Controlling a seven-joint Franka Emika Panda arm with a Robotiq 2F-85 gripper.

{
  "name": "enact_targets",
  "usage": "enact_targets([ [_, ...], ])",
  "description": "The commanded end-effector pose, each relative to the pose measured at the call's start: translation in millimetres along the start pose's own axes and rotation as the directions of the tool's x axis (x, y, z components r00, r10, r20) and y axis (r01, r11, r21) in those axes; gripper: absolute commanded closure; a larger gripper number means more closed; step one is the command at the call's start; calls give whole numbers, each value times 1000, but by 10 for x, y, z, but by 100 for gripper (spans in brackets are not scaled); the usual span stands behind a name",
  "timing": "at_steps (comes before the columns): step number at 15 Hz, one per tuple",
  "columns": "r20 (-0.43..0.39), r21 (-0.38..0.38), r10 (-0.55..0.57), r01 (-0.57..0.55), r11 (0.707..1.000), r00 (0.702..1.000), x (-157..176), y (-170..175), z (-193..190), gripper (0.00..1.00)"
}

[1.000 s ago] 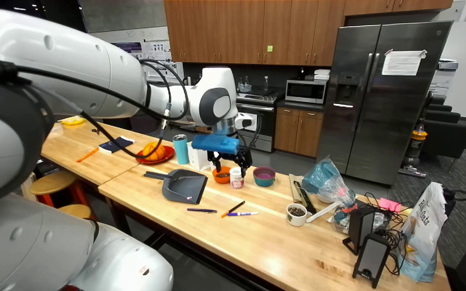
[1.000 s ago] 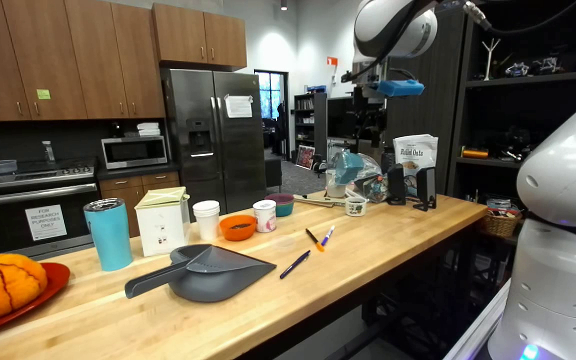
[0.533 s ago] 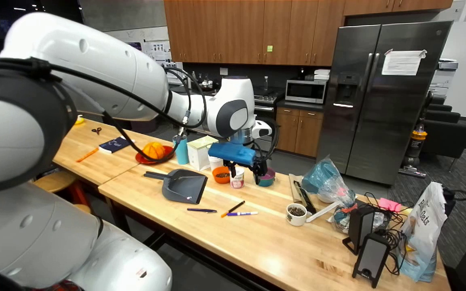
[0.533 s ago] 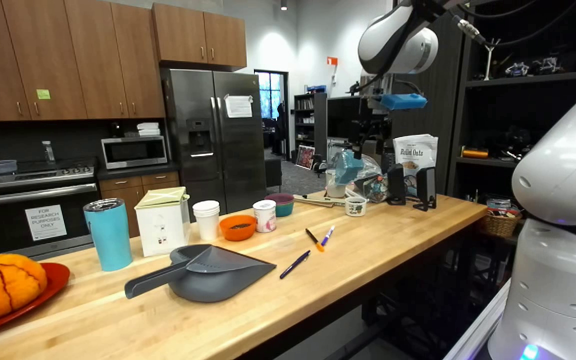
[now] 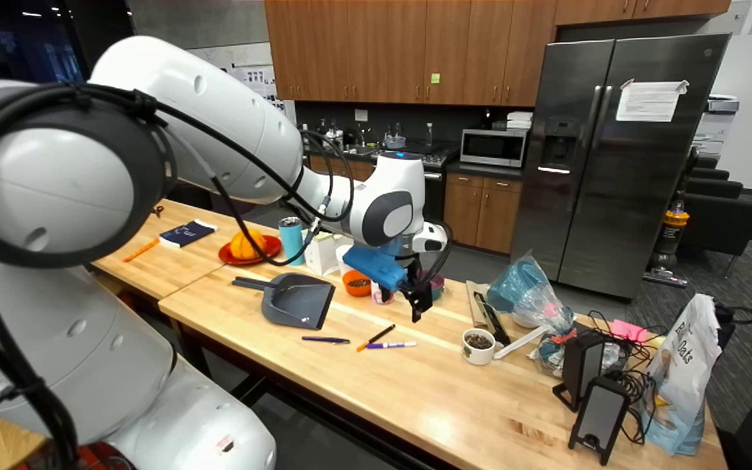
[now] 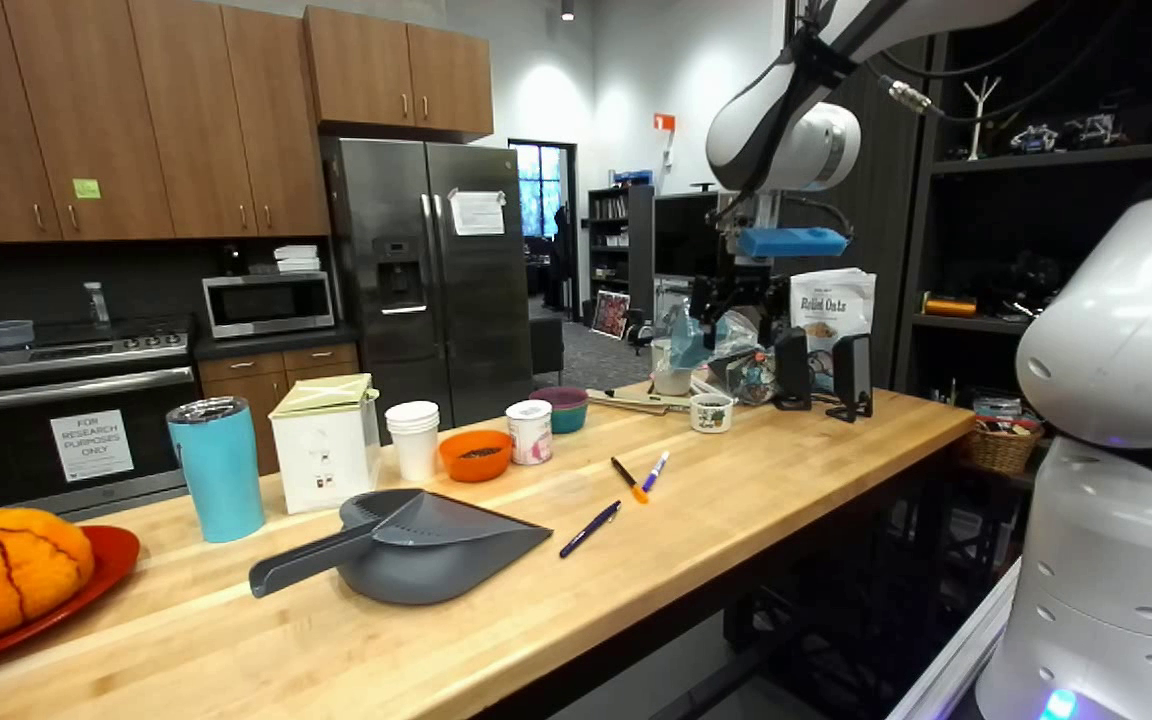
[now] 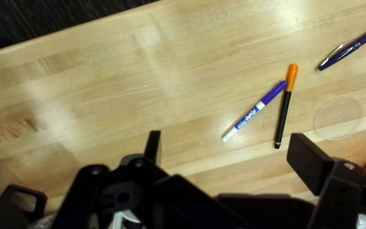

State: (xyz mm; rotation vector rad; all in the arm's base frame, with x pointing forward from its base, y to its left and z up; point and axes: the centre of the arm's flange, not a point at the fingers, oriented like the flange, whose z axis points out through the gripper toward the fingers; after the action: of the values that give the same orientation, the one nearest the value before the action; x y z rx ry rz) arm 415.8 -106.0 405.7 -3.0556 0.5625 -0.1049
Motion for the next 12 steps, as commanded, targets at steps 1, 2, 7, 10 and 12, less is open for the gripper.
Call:
enact_targets([
  [1, 12, 17, 131, -131, 991, 991, 19, -42, 266, 0],
  [2, 19, 20, 157, -158, 987, 987, 19, -65, 321, 0],
  [7, 16, 43, 239, -240, 970, 971, 56, -32, 545, 0],
  [10, -3, 62, 274, -273, 960, 962, 121, -29, 639, 0],
  [12, -21, 75, 288, -285, 955, 957, 195, -48, 708, 0],
])
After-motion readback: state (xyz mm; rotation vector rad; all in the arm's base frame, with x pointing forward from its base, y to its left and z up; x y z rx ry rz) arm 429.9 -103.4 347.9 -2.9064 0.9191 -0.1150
